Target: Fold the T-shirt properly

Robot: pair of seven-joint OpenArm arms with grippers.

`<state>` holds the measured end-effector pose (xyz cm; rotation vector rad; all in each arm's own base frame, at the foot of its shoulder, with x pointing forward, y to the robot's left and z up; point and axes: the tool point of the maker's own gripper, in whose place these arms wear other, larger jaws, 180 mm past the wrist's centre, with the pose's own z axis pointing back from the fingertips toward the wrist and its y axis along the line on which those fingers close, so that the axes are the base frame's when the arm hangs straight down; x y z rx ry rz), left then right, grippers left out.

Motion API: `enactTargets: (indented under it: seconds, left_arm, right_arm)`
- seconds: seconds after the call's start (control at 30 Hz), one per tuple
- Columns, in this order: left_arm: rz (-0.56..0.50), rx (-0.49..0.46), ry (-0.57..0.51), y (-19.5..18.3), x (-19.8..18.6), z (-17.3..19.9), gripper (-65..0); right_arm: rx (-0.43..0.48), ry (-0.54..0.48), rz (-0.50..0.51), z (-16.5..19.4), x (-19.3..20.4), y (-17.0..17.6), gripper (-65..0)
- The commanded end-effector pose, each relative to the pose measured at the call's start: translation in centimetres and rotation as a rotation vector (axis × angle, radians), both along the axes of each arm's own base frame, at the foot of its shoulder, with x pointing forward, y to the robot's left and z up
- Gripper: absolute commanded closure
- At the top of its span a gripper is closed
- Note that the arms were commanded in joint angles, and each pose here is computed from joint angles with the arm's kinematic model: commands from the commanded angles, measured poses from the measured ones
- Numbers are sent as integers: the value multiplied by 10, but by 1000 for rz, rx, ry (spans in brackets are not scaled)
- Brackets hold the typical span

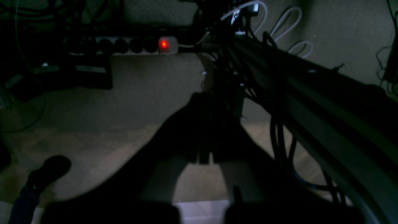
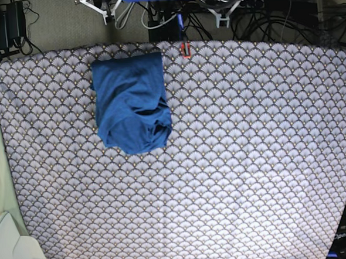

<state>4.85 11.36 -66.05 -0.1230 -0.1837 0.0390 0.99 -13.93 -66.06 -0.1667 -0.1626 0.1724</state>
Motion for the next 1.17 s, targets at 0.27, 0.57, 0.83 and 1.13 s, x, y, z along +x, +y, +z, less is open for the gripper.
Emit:
enactTargets:
  seconds: [0.27,0.57,0.83,1.13]
  left_arm:
    - [-5,-2,-12,0,4,1,-6]
    - [0,-2,-10,0,3,0,-6]
    - [-5,-2,-10,0,3,0,-6]
    - [-5,-2,-10,0,3,0,-6]
  right_arm:
    - [-16,1,-3,1,-2,-3,0]
    - [-16,-2,-3,1,0,-3,0]
    - [-16,-2,-4,1,0,-3,0]
    - [-16,-2,-3,1,0,-3,0]
